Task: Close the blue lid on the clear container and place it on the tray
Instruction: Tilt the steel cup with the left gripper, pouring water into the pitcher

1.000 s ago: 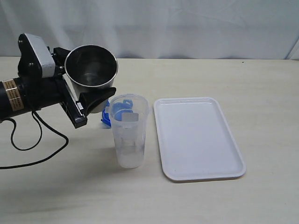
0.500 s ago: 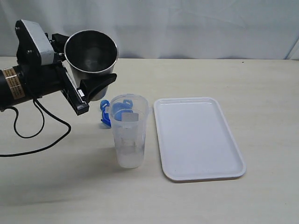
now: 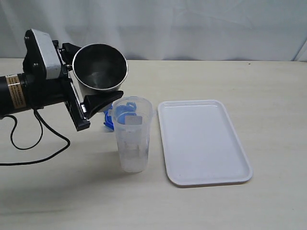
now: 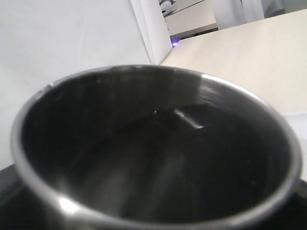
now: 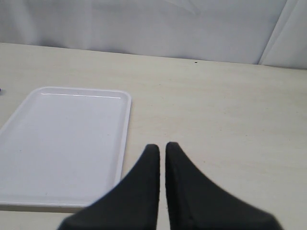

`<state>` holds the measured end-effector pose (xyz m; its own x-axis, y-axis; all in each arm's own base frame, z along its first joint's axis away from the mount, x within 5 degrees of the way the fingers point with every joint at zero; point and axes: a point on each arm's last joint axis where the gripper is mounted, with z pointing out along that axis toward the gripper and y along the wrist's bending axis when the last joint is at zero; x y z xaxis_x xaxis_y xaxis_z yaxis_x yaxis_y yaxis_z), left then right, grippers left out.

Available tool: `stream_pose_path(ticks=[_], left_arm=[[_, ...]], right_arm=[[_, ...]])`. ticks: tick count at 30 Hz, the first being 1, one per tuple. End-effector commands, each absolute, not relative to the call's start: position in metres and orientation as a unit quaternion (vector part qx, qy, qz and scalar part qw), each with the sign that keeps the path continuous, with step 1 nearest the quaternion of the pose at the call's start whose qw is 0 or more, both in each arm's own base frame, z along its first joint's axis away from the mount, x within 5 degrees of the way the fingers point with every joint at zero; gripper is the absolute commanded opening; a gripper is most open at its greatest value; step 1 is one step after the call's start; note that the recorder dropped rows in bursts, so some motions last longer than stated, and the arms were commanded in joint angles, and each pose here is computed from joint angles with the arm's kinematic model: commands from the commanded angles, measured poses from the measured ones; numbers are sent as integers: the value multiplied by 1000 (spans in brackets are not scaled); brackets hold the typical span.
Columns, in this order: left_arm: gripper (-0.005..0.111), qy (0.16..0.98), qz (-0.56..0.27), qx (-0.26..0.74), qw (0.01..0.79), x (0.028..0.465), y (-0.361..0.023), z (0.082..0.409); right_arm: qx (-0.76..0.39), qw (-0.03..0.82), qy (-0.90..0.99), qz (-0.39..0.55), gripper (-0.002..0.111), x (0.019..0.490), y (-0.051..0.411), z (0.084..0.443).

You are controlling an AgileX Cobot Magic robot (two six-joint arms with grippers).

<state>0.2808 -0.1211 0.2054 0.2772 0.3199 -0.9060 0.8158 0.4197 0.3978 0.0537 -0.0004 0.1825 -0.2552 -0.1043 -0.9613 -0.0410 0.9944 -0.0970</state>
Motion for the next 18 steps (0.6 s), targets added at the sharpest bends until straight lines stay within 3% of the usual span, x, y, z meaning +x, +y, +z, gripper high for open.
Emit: stream_pose_path(ticks=[1,18], left_arm=[[0,527,-210,498,656,280,-124,222],[0,505,-165,537,655,280,-124,218]], right_arm=[[-42,610,791,-24,5,53,0,182],[-42,610,791,-24,5,53,0,182]])
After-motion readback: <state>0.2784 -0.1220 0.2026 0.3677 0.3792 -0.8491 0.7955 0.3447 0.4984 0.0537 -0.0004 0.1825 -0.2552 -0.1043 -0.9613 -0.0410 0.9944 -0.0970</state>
